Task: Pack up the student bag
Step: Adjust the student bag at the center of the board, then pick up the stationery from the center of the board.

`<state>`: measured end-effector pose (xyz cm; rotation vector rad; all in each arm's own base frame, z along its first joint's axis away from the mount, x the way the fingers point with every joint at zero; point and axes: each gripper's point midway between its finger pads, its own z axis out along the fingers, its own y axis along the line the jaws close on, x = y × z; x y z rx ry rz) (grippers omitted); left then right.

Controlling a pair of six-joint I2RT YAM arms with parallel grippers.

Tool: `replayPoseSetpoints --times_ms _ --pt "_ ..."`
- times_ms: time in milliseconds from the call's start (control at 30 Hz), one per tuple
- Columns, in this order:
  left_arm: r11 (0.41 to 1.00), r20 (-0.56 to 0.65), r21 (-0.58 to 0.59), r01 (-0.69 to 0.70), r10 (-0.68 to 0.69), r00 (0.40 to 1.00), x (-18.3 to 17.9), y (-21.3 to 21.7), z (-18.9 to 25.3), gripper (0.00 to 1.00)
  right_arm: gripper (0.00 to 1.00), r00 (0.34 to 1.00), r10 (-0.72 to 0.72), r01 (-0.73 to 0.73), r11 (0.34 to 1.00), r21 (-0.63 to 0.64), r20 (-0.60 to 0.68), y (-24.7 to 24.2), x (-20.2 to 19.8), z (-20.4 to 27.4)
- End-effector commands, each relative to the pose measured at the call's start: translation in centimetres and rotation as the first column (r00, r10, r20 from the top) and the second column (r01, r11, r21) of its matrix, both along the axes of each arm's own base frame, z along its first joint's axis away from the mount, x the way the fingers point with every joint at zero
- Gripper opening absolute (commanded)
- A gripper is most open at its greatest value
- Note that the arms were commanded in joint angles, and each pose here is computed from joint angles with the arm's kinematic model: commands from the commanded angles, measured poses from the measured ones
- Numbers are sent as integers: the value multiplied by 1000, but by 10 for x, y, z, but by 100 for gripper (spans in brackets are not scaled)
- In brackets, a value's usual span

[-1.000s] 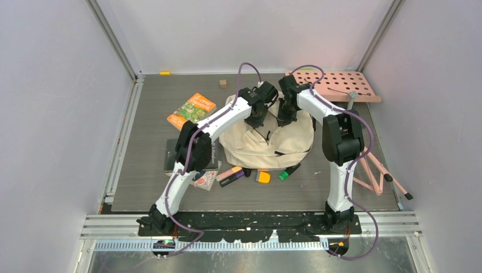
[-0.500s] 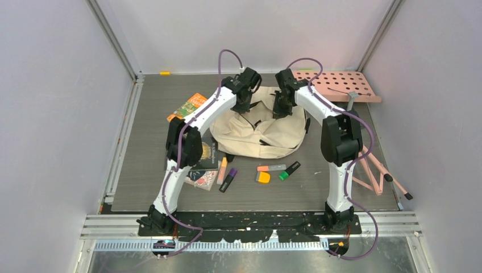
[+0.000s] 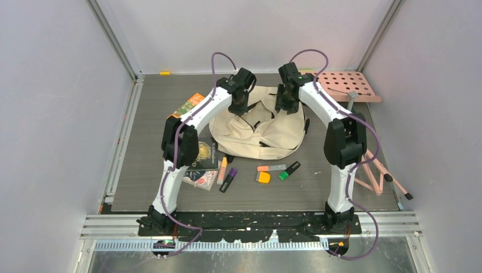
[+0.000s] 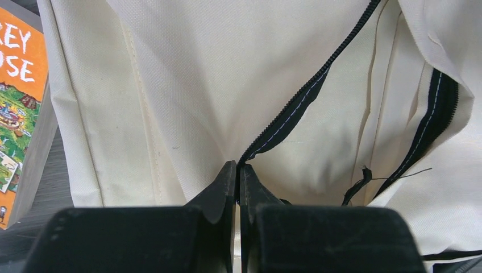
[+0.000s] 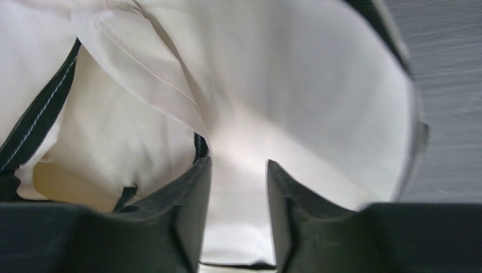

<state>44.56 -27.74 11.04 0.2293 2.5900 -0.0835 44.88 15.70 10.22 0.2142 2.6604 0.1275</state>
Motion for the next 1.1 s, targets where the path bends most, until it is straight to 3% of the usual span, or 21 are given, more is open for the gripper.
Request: replayPoseSetpoints --times_ms 0,133,433,667,1067 --pt "994 57 -93 -52 58 997 10 10 45 0 53 984 -21 31 998 -54 175 -31 -26 97" --pt "990 47 -135 -44 51 998 9 9 46 0 62 983 -83 85 996 -6 164 -40 -66 97" --pt "978 29 -205 -21 28 999 -3 8 55 0 64 971 -237 235 970 57 24 -55 -147 35" --pt "965 11 -263 10 -8 1000 -14 5 58 0 64 947 -321 322 943 79 -28 -42 -164 7" --pt "949 44 -309 66 -55 998 -18 0 65 0 67 913 -390 384 921 -73 -121 -54 -191 -36"
